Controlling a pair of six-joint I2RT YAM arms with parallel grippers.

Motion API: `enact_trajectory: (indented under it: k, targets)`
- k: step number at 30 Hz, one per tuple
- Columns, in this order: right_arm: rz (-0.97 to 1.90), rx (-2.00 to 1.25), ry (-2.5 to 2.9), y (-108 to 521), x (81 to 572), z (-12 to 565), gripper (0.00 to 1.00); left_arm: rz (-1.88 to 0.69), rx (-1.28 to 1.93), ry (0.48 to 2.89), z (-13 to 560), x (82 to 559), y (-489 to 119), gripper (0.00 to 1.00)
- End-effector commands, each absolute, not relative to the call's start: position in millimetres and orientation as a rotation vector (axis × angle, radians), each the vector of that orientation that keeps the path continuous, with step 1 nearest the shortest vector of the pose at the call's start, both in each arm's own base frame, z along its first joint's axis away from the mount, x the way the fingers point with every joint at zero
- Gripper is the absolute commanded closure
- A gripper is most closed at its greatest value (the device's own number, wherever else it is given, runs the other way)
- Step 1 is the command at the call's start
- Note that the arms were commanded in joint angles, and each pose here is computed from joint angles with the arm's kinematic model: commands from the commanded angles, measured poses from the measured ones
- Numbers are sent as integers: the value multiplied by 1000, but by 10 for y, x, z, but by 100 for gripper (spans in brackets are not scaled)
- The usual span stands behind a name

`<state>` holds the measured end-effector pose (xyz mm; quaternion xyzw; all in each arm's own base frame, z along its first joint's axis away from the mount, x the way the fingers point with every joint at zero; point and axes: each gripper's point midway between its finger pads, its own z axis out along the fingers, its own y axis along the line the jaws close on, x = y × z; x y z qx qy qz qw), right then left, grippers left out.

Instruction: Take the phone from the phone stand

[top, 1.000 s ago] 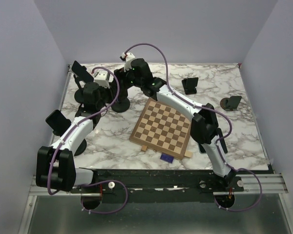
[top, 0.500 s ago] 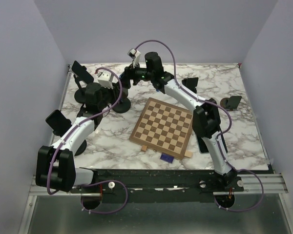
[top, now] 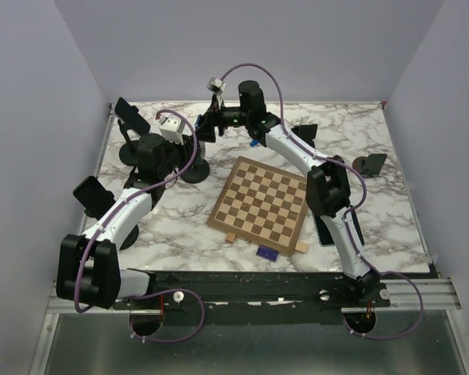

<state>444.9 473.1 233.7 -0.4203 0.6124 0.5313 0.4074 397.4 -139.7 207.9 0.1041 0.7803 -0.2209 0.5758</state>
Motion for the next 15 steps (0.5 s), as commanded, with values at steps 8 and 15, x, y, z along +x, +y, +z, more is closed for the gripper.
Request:
enact_trajectory:
  k: [8,15]
  targets:
    - [1339,-880,1562,4703,4562,2530,99,-357,218,1895,1874,3886,-1181,100]
    - [1232,-652,1675,4700,4659,2528,99,-366,160,1923,1896,3950,-1215,89]
